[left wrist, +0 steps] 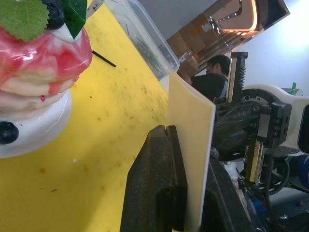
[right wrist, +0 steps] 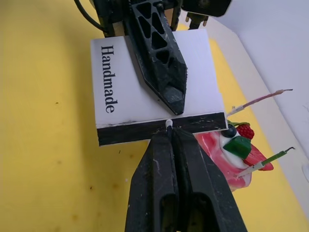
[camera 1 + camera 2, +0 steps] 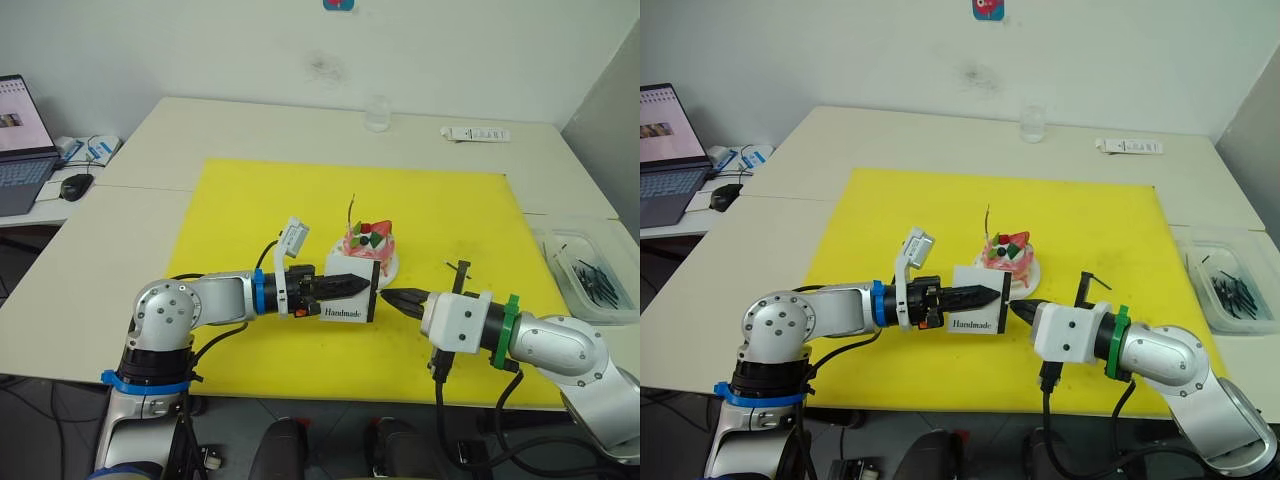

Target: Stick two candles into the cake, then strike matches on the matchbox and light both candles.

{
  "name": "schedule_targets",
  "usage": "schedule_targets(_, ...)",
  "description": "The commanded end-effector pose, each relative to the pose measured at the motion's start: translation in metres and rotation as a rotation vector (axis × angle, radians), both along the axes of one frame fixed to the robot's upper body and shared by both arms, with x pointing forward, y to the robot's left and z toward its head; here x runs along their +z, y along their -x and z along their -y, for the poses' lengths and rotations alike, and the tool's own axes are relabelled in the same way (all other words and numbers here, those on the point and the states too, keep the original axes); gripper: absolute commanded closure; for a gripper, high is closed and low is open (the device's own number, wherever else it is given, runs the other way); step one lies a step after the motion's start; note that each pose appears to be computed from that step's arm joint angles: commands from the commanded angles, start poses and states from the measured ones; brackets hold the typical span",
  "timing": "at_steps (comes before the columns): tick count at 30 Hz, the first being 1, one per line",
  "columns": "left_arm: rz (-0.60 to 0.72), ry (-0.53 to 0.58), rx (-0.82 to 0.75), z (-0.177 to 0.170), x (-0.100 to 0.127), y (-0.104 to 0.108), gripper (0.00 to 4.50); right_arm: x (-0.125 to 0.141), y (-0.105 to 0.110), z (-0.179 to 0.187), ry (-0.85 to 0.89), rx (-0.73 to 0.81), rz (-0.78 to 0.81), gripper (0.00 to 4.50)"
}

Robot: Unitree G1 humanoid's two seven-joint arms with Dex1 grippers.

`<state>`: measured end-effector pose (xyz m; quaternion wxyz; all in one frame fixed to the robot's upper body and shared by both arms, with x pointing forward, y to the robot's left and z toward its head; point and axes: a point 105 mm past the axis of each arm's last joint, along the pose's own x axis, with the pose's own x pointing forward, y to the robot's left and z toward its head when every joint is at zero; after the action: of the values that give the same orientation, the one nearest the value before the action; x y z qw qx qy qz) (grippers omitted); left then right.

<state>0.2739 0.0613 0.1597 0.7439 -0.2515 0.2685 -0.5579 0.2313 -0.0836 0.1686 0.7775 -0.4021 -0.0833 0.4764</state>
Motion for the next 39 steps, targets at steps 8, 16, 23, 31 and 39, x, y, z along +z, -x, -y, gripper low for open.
schedule_targets(8, 0.014, 0.042, -0.033, 0.004, 0.012, 0.003, 4.5, -0.001, -0.002, -0.007, 0.013, 0.034, 0.029, 4.47)
schedule_targets(16, 0.012, 0.035, -0.026, 0.004, 0.009, 0.003, 4.5, 0.007, -0.008, -0.003, 0.005, 0.009, 0.059, 4.47)
schedule_targets(23, 0.01, 0.029, -0.03, 0.005, 0.007, 0.004, 4.5, 0.01, -0.013, 0.0, 0.007, -0.019, 0.079, 4.47)
schedule_targets(31, 0.017, 0.029, -0.023, 0.004, 0.007, 0.004, 4.5, 0.014, -0.022, 0.002, 0.016, -0.037, 0.097, 4.47)
schedule_targets(39, 0.103, -0.041, 0.004, 0.002, 0.001, 0.002, 4.5, 0.013, -0.025, 0.005, 0.035, -0.049, 0.075, 4.47)
